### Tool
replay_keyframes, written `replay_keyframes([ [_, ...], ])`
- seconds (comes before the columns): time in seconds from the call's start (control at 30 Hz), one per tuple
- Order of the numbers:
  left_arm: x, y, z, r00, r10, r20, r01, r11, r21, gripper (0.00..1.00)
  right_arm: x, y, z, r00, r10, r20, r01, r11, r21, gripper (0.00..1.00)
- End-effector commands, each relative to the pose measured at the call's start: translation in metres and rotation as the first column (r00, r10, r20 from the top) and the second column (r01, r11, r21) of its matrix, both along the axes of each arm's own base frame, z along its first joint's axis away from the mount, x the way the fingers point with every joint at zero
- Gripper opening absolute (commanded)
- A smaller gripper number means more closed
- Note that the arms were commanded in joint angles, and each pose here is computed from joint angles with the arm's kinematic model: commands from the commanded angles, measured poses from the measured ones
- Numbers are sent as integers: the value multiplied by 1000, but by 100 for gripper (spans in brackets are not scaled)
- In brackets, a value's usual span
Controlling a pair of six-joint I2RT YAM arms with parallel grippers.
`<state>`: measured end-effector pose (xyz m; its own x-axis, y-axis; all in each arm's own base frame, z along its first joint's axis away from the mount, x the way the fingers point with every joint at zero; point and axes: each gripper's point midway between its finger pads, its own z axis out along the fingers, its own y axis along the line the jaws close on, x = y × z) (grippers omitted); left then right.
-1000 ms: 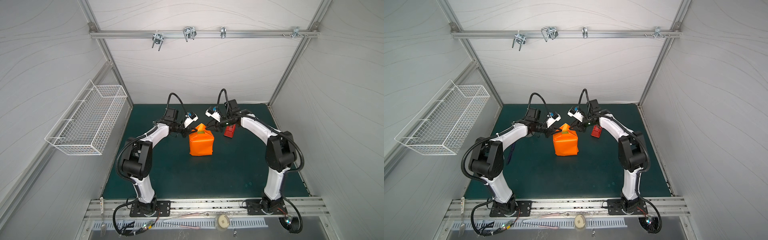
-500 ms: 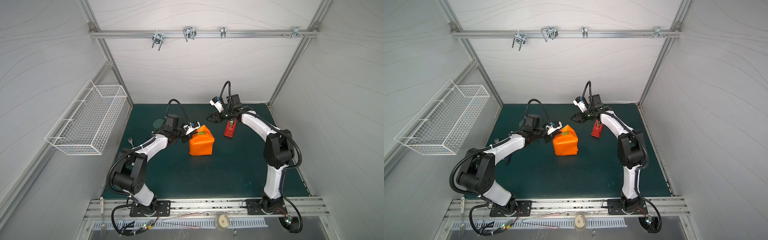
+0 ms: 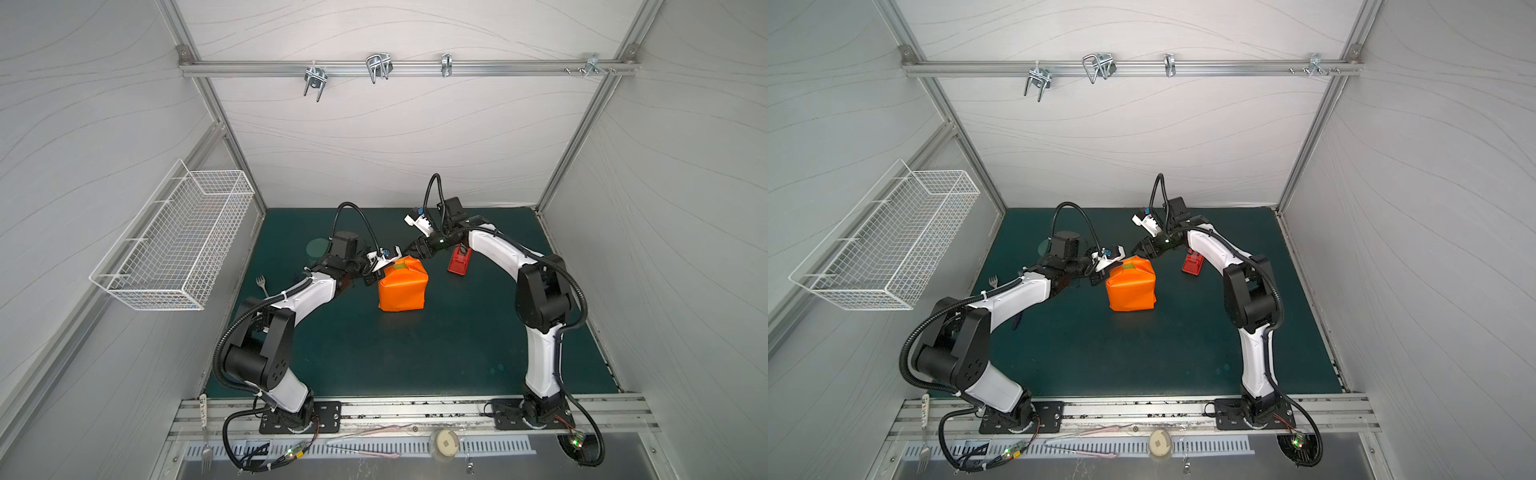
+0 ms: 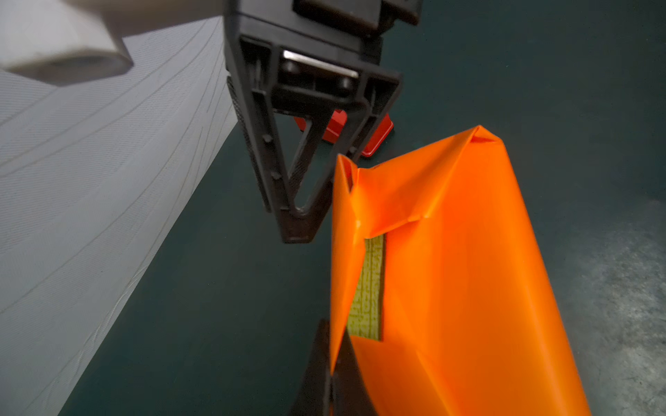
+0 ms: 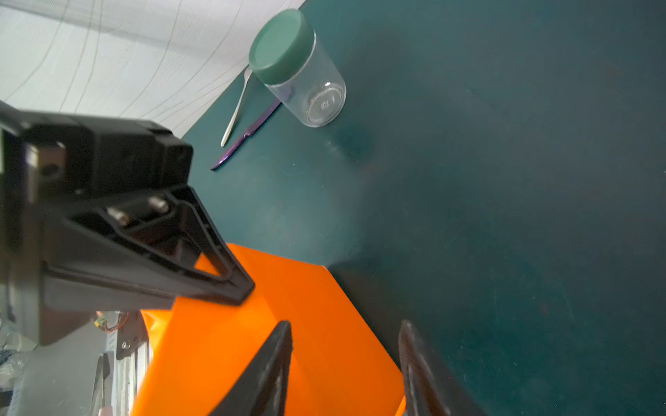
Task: Wrap a gift box in wrapping paper
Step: Fold the wrapping paper for the gift box.
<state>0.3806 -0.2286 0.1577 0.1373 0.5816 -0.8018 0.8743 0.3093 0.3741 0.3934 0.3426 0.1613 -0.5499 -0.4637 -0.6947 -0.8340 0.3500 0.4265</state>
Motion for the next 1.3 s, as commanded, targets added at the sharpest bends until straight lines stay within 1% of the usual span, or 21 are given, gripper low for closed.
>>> replay_keyframes([
  [0.0, 2, -1, 21, 995, -14, 94, 14, 1000, 3, 0, -16, -4, 13, 998, 49, 47, -49, 999, 5, 51],
  [0.17, -7, -2, 18, 997, -39, 72, 38, 999, 17, 0, -24, -6, 6, 996, 47, 75, -46, 999, -17, 54],
  [0.27, -12, -1, 18, 997, -51, 66, 50, 999, 22, 5, -28, -7, 1, 995, 41, 94, -39, 999, -28, 59],
  [0.33, -16, -1, 17, 996, -66, 58, 64, 997, 31, 8, -31, -8, -1, 994, 39, 106, -35, 999, -34, 65],
  [0.37, -18, -1, 16, 996, -70, 55, 68, 997, 34, 10, -32, -8, -1, 993, 38, 111, -35, 999, -32, 66],
  [0.53, -27, 0, 17, 994, -100, 50, 97, 994, 53, 17, -38, -8, -1, 990, 37, 135, -34, 999, -25, 67],
  [0.67, -38, 0, 13, 990, -140, 33, 138, 988, 67, 22, -42, -7, 0, 983, 37, 178, -32, 999, -29, 67],
  [0.73, -44, 0, 12, 988, -153, 7, 153, 986, 62, 22, -44, -6, -1, 978, 47, 201, -40, 998, -40, 67],
  [0.83, -51, -2, 12, 980, -196, -5, 196, 978, 68, 22, -45, -4, 1, 975, 53, 215, -44, 998, -43, 66],
  [1.03, -61, -3, 13, 971, -231, -56, 235, 970, 64, 20, -42, -4, 11, 968, 46, 246, -37, 998, -44, 65],
  [1.27, -66, -3, 10, 965, -254, -68, 259, 963, 69, 19, -44, -4, 25, 967, 38, 253, -30, 999, -35, 65],
])
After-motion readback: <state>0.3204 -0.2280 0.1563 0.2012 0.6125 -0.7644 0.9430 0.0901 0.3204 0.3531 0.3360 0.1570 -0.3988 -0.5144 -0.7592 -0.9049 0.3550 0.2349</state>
